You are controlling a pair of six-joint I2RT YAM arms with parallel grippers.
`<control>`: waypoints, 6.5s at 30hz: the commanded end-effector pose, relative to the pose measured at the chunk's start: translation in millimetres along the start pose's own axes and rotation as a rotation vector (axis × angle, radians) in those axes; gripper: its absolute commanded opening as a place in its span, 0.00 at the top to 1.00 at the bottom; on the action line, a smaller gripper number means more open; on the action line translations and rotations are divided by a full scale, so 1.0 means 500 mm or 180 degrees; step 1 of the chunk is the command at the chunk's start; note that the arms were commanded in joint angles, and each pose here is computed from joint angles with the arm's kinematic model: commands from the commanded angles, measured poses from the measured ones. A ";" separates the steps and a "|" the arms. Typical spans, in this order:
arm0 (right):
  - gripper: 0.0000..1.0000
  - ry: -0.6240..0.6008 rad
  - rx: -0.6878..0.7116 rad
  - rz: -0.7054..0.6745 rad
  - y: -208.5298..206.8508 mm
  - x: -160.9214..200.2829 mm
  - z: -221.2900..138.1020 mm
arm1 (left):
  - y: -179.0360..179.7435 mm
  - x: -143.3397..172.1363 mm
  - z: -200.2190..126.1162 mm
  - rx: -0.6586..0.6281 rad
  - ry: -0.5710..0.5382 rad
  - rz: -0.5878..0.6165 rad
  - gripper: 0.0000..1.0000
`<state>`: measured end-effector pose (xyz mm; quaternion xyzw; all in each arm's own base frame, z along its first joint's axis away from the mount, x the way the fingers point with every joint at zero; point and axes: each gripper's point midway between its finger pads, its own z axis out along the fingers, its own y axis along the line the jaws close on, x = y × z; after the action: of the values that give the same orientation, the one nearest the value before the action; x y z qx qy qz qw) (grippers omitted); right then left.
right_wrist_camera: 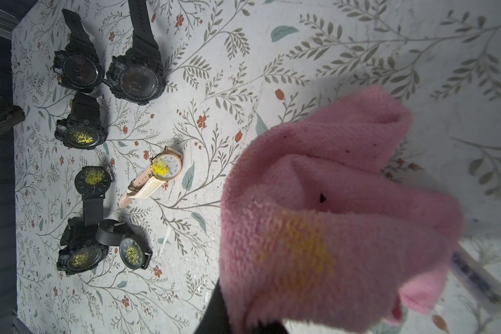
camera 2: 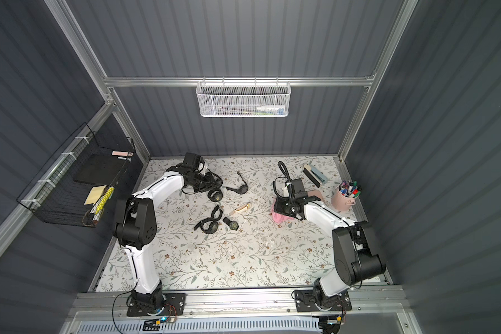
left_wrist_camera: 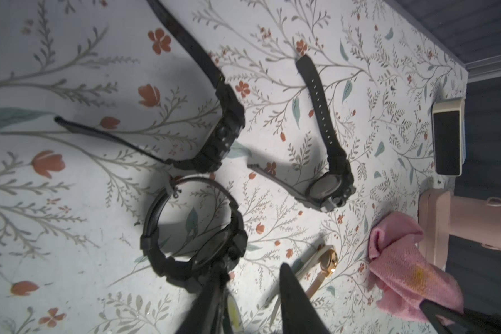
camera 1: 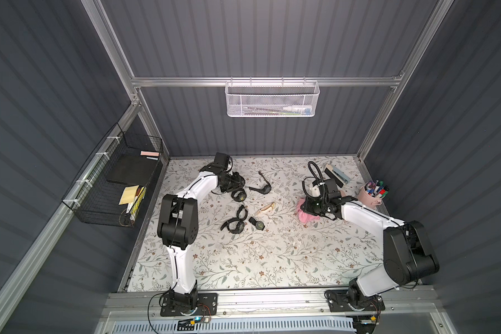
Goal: Wipe the watch dial
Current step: Adjust the watch at the center of the board, then pick up the watch at the center of the board, then place the cleaning item at the center of the board, then pick up the cleaning item at the center of the board, then wipe the dirt from the watch dial.
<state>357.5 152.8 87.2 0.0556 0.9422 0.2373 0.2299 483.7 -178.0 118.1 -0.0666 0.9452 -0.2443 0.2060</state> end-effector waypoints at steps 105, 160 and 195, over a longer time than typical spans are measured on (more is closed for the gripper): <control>0.32 0.0270 0.1531 -0.0112 -0.110 0.006 -0.055 | -0.180 -0.050 -0.187 0.1741 -0.0710 -0.0333 1.00; 1.00 -0.0761 -0.1634 -0.1217 0.412 -0.078 -0.107 | -0.314 -0.021 -0.211 0.2518 -0.0936 -0.0900 1.00; 1.00 -0.0738 -0.1350 -0.1236 0.496 -0.100 -0.019 | -0.372 -0.006 -0.228 0.2684 -0.0850 -0.0765 1.00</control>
<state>402.1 339.1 210.4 -0.1283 0.8495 0.3473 0.3759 458.2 -276.4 264.1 -0.1569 0.7332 -0.5892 0.3009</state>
